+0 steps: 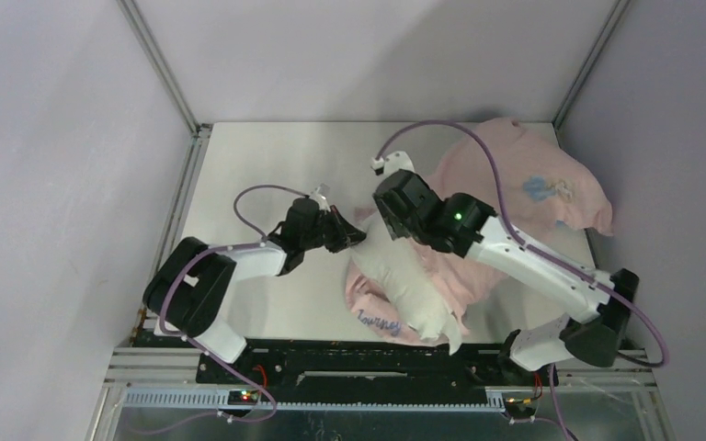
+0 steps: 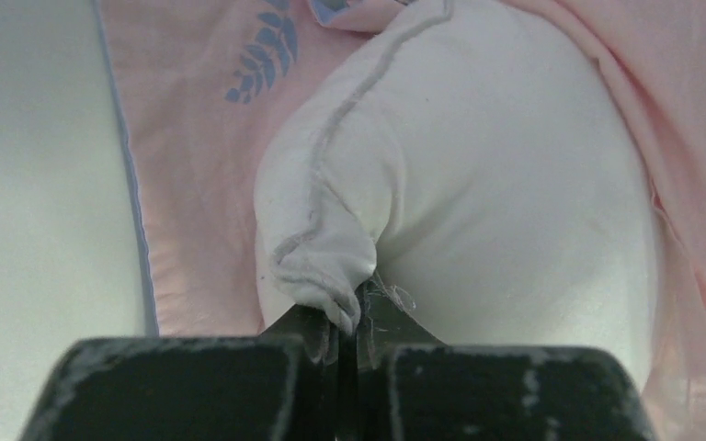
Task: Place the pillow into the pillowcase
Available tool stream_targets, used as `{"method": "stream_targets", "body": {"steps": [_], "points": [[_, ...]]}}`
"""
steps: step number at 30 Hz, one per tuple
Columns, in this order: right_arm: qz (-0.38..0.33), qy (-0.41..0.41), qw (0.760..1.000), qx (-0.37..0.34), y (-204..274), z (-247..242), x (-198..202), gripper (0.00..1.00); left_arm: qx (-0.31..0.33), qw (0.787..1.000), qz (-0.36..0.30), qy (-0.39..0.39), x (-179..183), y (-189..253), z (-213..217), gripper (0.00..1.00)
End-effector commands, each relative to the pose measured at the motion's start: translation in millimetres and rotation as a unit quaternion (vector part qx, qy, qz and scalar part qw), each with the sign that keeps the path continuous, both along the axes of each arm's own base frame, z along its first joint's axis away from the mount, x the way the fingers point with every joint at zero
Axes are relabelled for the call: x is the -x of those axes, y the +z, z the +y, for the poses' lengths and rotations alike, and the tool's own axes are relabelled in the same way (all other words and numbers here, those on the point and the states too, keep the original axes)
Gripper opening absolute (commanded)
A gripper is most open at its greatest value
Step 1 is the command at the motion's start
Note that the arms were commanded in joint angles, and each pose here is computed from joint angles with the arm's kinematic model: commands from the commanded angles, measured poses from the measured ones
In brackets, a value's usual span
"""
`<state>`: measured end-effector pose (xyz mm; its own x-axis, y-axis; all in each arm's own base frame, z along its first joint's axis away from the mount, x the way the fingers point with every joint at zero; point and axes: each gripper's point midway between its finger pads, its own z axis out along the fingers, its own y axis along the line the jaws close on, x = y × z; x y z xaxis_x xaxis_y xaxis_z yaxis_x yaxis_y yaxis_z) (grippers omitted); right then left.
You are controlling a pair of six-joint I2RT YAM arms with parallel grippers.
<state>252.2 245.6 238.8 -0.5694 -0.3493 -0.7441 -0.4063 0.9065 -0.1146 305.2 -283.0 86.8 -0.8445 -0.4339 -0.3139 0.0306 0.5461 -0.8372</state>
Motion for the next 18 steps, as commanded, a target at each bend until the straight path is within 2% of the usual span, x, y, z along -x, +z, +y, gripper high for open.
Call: {"method": "stream_targets", "body": {"steps": [1, 12, 18], "points": [[-0.058, -0.014, 0.997, 0.056, 25.6, 8.7, -36.2, 0.5, -0.056, 0.996, -0.045, -0.045, 25.3, -4.0, -3.9, 0.0], [-0.016, -0.052, 0.98, 0.191, -28.9, -1.6, -83.4, 0.55, -0.061, 0.994, -0.076, -0.054, 37.9, 9.5, -8.8, 0.0], [-0.017, -0.095, 0.962, 0.255, -50.7, -20.0, -106.8, 0.56, -0.065, 0.993, -0.086, -0.056, 39.2, 14.5, -11.0, 0.0]]}}
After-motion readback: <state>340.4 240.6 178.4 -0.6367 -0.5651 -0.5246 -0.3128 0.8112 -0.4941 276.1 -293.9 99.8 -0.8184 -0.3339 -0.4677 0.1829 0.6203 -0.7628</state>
